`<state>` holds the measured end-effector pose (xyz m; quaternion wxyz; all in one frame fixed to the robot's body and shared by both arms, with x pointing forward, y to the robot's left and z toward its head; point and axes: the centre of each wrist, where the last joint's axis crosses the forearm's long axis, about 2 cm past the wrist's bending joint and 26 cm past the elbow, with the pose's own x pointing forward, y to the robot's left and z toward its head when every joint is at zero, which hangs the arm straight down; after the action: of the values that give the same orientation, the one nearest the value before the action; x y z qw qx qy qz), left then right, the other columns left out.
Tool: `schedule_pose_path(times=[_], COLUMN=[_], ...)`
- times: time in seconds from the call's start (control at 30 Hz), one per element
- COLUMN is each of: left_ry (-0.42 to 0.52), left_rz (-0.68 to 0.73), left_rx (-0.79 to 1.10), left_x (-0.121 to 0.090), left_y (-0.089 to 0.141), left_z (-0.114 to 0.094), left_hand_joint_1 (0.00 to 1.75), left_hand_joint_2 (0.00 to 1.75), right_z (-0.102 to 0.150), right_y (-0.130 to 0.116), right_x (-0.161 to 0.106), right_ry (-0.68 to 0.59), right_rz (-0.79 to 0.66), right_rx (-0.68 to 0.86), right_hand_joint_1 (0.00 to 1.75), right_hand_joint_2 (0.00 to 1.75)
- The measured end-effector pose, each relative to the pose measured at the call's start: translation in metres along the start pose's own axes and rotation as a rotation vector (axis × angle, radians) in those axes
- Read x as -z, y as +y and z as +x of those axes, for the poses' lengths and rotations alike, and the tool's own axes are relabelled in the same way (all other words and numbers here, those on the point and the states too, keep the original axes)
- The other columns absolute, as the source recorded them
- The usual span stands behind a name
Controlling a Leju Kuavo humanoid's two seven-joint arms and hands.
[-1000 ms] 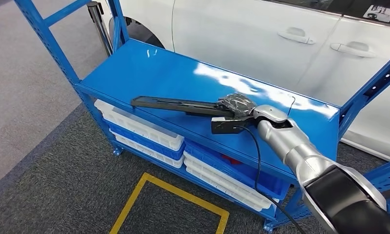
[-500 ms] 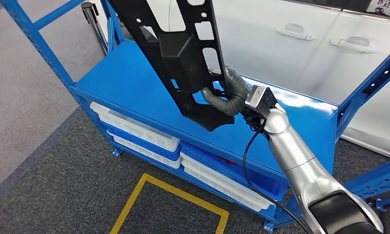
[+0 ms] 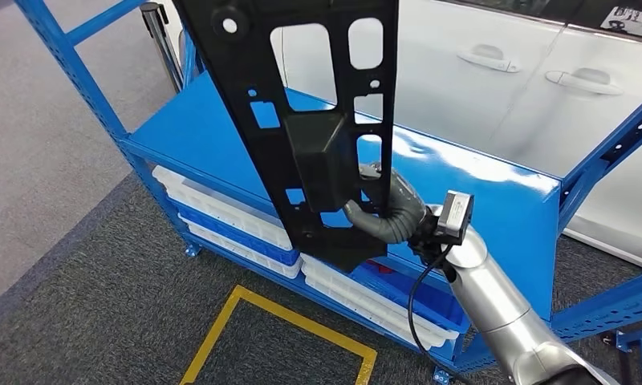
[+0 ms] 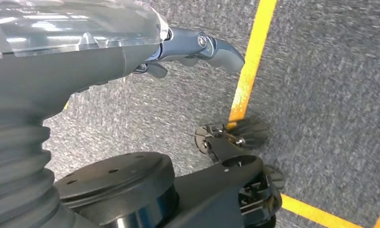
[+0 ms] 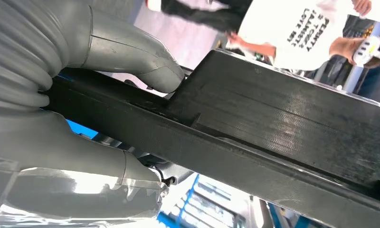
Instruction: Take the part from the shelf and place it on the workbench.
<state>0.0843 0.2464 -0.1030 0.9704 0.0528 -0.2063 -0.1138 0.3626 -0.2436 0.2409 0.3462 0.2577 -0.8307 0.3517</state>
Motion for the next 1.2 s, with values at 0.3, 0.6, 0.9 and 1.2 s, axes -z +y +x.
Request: schedule_pose_path(times=[0.3, 0.6, 0.9, 1.2], left_ry=[0.025, 0.043, 0.06, 0.072], left_rz=[0.004, 0.005, -0.006, -0.009], left_rx=[-0.049, -0.057, -0.048, -0.048], left_x=[-0.001, -0.002, -0.003, -0.004], left_y=[-0.001, -0.002, -0.002, -0.003], left_z=[-0.004, -0.007, -0.011, -0.015], left_hand_joint_1=[0.0, 0.0, 0.0, 0.0], left_hand_joint_2=[1.75, 1.75, 1.75, 1.75], right_z=[-0.014, -0.019, -0.026, -0.029], right_y=[0.042, 0.043, 0.053, 0.061], right_x=[-0.021, -0.033, -0.053, -0.06], right_ry=[0.033, 0.077, 0.126, 0.148], right_rz=[-0.045, -0.044, -0.08, -0.081], right_rx=[0.096, 0.109, 0.133, 0.121], right_hand_joint_1=[1.69, 1.69, 1.69, 1.69], right_hand_joint_2=[1.75, 1.75, 1.75, 1.75])
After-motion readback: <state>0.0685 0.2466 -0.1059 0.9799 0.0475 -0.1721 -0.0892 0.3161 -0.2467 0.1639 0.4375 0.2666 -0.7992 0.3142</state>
